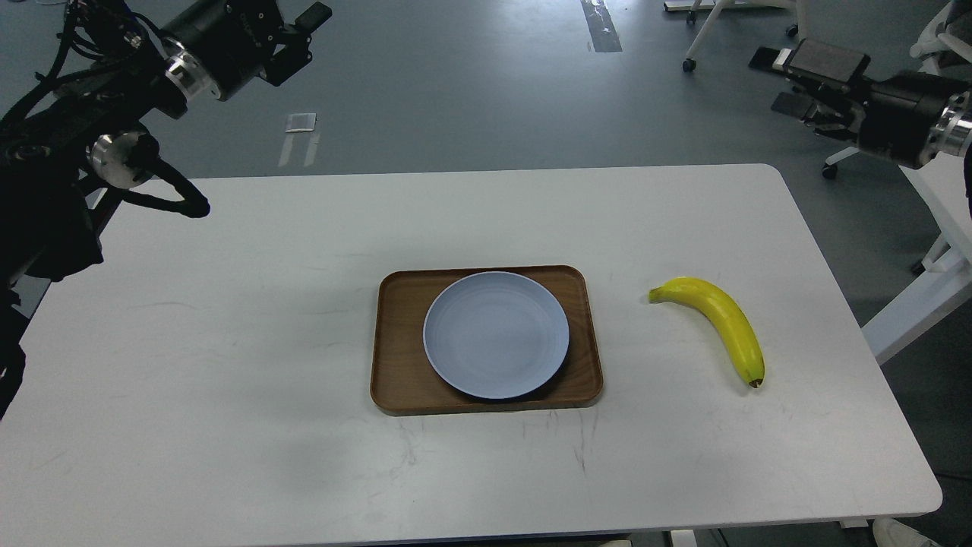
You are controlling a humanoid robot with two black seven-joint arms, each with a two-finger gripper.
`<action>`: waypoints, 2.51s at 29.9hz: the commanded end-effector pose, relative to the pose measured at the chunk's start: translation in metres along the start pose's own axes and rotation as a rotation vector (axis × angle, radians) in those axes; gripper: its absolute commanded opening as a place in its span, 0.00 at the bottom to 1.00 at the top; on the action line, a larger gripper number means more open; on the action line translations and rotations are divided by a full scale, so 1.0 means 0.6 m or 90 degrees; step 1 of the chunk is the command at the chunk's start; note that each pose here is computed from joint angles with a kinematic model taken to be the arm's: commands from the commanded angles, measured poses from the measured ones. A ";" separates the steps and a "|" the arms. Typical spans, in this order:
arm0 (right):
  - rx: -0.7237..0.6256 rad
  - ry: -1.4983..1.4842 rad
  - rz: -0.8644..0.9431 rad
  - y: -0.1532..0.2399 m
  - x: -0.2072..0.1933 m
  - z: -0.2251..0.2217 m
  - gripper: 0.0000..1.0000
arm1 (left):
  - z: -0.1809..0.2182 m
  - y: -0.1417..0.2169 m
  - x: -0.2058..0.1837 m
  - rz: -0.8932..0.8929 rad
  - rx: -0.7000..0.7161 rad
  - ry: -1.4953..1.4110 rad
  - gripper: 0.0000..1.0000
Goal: Place banana on plate with both arms
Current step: 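Reach the right gripper down to the yellow banana and grasp it, then lift the banana with the right gripper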
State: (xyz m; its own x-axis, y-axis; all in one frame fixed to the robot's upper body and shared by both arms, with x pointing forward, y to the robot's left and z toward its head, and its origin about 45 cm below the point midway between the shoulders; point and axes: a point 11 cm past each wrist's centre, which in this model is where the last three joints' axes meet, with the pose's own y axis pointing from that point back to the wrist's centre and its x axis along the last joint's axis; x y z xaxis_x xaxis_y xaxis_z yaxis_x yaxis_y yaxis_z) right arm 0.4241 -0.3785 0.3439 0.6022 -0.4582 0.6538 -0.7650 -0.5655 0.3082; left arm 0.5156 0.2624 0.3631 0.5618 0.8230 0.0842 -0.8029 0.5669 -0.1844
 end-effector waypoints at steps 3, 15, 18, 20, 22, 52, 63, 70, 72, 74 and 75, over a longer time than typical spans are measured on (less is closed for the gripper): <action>-0.040 0.090 -0.055 -0.002 -0.023 0.015 1.00 | -0.001 -0.002 -0.003 -0.003 0.000 0.001 0.97; -0.103 0.257 -0.200 -0.017 -0.070 0.037 1.00 | -0.011 -0.007 -0.016 -0.010 0.003 0.009 0.97; -0.113 0.289 -0.249 -0.028 -0.092 0.045 1.00 | -0.011 -0.007 -0.016 -0.010 0.003 0.009 0.97; -0.138 0.322 -0.288 -0.027 -0.107 0.061 1.00 | -0.011 -0.007 -0.016 -0.010 0.003 0.009 0.97; -0.192 0.376 -0.336 -0.019 -0.114 0.094 1.00 | -0.011 -0.007 -0.016 -0.010 0.003 0.009 0.97; -0.254 0.414 -0.485 -0.089 -0.236 0.173 0.98 | -0.011 -0.007 -0.016 -0.011 0.004 0.008 0.97; -0.258 0.409 -0.493 -0.099 -0.253 0.181 0.91 | -0.010 -0.004 -0.012 -0.008 0.004 0.006 0.97; -0.273 0.412 -0.507 -0.088 -0.255 0.193 0.72 | -0.011 -0.006 -0.015 -0.010 0.004 0.008 0.97; -0.274 0.411 -0.507 -0.086 -0.255 0.194 0.61 | -0.011 -0.006 -0.015 -0.010 0.004 0.008 0.97; -0.274 0.412 -0.508 -0.086 -0.256 0.194 0.51 | -0.011 -0.006 -0.014 -0.009 0.004 0.007 0.97; -0.274 0.411 -0.507 -0.086 -0.256 0.194 0.49 | -0.011 -0.006 -0.014 -0.009 0.004 0.007 0.97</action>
State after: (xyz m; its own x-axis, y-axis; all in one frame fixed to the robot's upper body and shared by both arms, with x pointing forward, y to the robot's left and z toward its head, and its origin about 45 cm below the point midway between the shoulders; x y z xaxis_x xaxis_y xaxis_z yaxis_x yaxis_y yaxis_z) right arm 0.3982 -0.3585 0.1474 0.8196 0.4450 0.3609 -0.3036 -0.1968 0.9322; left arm 0.5150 0.2530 0.3563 0.5759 0.8140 0.0756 -0.7958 0.5793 -0.1765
